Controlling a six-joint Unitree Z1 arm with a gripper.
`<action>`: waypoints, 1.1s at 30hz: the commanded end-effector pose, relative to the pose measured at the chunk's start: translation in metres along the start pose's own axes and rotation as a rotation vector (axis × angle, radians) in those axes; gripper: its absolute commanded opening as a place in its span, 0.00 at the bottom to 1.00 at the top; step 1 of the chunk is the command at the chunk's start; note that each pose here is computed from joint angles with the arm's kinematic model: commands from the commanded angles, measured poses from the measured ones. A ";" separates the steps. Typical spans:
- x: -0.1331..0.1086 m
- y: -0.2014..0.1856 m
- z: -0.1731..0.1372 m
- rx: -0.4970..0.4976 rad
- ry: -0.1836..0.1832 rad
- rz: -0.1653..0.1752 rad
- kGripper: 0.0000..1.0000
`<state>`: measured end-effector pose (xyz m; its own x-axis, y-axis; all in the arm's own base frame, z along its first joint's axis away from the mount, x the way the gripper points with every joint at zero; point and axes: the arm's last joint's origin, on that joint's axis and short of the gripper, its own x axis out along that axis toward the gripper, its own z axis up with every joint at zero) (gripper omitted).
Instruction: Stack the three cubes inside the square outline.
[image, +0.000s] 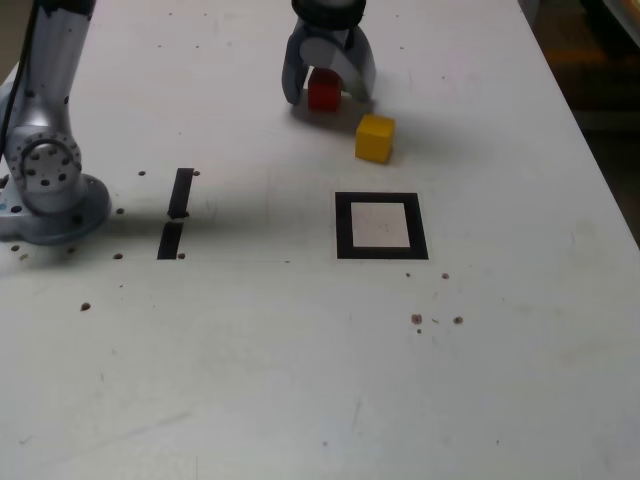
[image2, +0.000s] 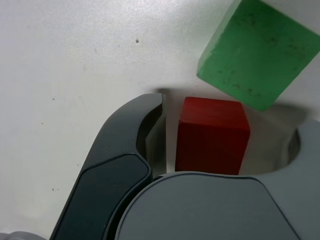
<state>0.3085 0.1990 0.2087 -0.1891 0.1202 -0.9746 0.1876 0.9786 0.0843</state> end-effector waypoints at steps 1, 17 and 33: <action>-0.002 0.000 -0.004 -0.008 0.006 -0.004 0.12; -0.011 -0.003 -0.010 -0.020 0.006 0.002 0.12; -0.126 -0.150 -0.009 -0.108 -0.009 -0.037 0.11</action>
<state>0.2880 0.0623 0.3212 -0.1954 0.0912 -0.9765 0.1634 0.9848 0.0593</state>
